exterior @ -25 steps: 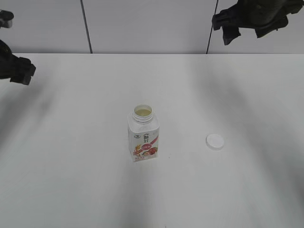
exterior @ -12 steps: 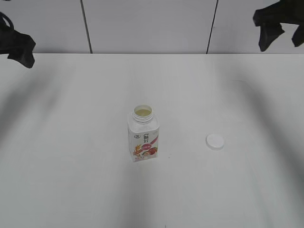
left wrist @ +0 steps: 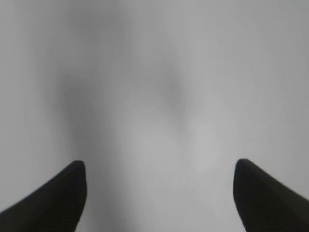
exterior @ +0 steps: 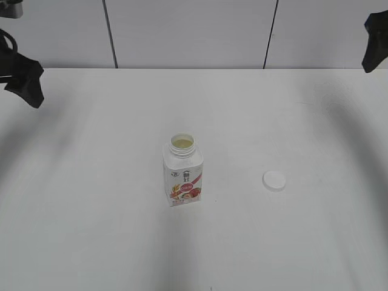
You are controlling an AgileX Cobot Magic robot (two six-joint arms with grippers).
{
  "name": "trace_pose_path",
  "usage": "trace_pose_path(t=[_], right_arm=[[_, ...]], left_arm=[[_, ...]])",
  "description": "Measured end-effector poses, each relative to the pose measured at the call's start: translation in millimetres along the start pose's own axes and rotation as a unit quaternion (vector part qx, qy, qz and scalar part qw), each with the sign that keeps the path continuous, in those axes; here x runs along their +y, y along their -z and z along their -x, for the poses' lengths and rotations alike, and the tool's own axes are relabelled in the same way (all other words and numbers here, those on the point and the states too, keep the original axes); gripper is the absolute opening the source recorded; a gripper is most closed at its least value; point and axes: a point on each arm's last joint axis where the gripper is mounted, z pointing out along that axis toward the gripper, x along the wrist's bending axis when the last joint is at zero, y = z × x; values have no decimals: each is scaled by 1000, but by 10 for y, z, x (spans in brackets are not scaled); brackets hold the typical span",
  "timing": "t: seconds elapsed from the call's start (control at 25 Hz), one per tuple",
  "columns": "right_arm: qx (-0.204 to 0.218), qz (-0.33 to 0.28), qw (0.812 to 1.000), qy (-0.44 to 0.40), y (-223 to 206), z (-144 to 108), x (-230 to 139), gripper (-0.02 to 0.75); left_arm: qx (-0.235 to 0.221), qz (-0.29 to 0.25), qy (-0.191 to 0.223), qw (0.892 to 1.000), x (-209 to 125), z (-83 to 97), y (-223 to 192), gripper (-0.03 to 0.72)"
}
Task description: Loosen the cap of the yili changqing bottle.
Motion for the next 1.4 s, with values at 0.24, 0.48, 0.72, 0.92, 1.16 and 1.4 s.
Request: trace_pose_path(t=[0.24, 0.48, 0.72, 0.92, 1.16, 1.4], right_arm=[[-10, 5, 1000, -16, 99, 224, -97, 596], [-11, 7, 1000, -14, 295, 163, -362, 596], [-8, -11, 1000, -15, 386, 73, -768, 595], [-8, -7, 1000, -15, 526, -6, -1092, 595], [-15, 31, 999, -11, 800, -106, -1453, 595], [-20, 58, 998, -8, 945, -187, -1787, 595]], left_arm=[[-11, -61, 1, 998, -110, 19, 9, 565], [-35, -103, 18, 994, -196, 64, 36, 565], [-63, -109, 39, 991, -449, 158, 153, 565], [-52, -132, 32, 989, -844, 199, 221, 565], [-45, -112, 31, 992, -1372, 278, 400, 554], [-37, -55, 33, 997, -1823, 350, 583, 554]])
